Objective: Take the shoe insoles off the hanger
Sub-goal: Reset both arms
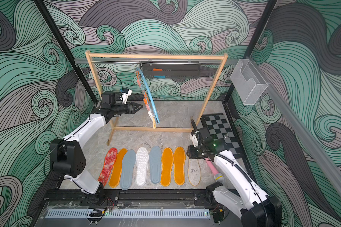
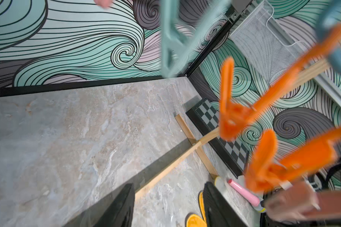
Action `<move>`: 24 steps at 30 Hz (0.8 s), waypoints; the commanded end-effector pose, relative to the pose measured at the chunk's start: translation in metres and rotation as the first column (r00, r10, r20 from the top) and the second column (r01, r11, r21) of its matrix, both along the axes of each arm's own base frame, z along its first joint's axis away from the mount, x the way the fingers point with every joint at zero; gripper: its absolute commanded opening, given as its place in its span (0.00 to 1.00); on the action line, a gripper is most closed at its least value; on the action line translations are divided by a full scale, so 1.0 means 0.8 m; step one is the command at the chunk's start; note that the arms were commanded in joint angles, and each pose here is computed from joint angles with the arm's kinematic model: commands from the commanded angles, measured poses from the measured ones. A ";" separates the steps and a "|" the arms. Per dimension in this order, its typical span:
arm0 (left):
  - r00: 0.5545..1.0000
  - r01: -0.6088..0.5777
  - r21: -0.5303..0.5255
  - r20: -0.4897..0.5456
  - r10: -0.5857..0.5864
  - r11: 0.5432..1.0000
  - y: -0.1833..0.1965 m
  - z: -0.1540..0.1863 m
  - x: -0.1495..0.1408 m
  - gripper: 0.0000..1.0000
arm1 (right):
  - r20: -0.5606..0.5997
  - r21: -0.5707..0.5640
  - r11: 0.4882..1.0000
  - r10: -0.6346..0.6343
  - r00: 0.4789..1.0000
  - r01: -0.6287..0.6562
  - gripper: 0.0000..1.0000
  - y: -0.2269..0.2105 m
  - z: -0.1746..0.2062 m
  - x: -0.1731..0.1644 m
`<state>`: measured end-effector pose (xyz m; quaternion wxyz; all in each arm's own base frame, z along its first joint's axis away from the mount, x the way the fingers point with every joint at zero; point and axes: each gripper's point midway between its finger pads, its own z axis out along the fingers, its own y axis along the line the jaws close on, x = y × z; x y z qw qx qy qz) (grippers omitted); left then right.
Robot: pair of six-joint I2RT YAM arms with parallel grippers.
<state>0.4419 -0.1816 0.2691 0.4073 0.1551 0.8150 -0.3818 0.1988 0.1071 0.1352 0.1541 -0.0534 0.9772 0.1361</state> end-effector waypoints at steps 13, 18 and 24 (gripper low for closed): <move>0.906 -0.418 0.177 0.156 0.394 0.891 0.116 0.012 -0.157 0.59 | 0.039 -0.006 1.000 0.006 0.999 -0.006 0.48 -0.001 0.004 -0.003; 0.881 -0.463 0.112 0.166 0.443 0.879 0.129 0.000 -0.210 0.60 | 0.083 -0.016 1.000 -0.005 0.997 0.006 0.51 -0.006 0.011 -0.001; 0.806 -0.581 0.044 0.173 0.567 0.813 0.157 -0.014 -0.242 0.70 | 0.171 -0.016 1.000 -0.020 0.985 0.023 0.56 -0.014 0.026 0.000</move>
